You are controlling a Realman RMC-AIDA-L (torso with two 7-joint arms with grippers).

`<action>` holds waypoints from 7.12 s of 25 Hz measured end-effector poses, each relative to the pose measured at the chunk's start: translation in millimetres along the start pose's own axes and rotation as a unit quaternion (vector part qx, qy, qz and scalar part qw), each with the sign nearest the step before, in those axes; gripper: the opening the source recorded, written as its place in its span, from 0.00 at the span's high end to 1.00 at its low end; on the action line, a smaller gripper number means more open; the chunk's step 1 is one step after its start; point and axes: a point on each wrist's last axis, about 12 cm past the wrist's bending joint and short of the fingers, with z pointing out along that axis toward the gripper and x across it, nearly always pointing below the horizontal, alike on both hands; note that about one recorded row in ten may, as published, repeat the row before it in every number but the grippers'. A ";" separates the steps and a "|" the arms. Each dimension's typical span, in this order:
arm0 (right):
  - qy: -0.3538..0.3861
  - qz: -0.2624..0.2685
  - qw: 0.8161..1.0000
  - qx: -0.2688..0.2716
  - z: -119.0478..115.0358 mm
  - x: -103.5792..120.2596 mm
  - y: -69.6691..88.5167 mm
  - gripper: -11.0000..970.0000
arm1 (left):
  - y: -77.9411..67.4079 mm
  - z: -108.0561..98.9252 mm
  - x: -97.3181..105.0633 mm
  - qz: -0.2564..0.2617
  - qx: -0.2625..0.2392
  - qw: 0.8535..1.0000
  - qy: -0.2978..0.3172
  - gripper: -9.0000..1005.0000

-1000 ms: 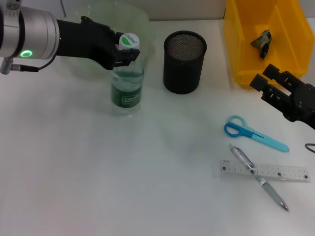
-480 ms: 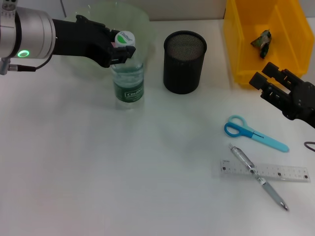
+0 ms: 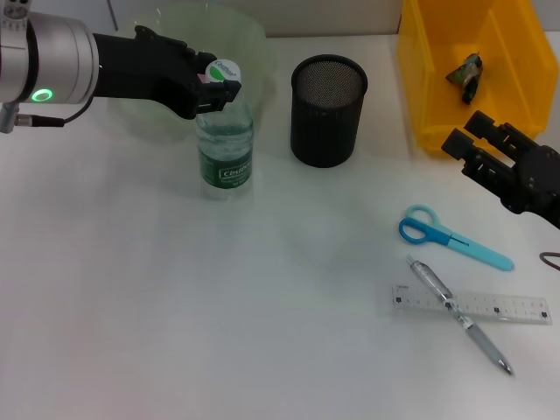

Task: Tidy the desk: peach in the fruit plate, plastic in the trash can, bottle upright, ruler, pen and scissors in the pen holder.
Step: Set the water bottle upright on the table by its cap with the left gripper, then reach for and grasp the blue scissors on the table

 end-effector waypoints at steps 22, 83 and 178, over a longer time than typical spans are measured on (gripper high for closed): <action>0.000 0.001 1.000 0.000 -1.5 0.6 0.5 0.28 | 5.4 -7.7 -2.2 -0.030 0.005 0.999 -0.034 0.50; 0.191 0.015 0.977 -0.090 18.0 -88.3 -5.8 0.28 | -59.1 -18.0 155.8 -0.070 0.231 0.925 -0.294 0.19; 0.686 -0.228 0.689 0.040 156.5 -60.1 9.9 0.29 | -62.3 -11.9 165.4 -0.083 0.214 0.929 -0.289 0.19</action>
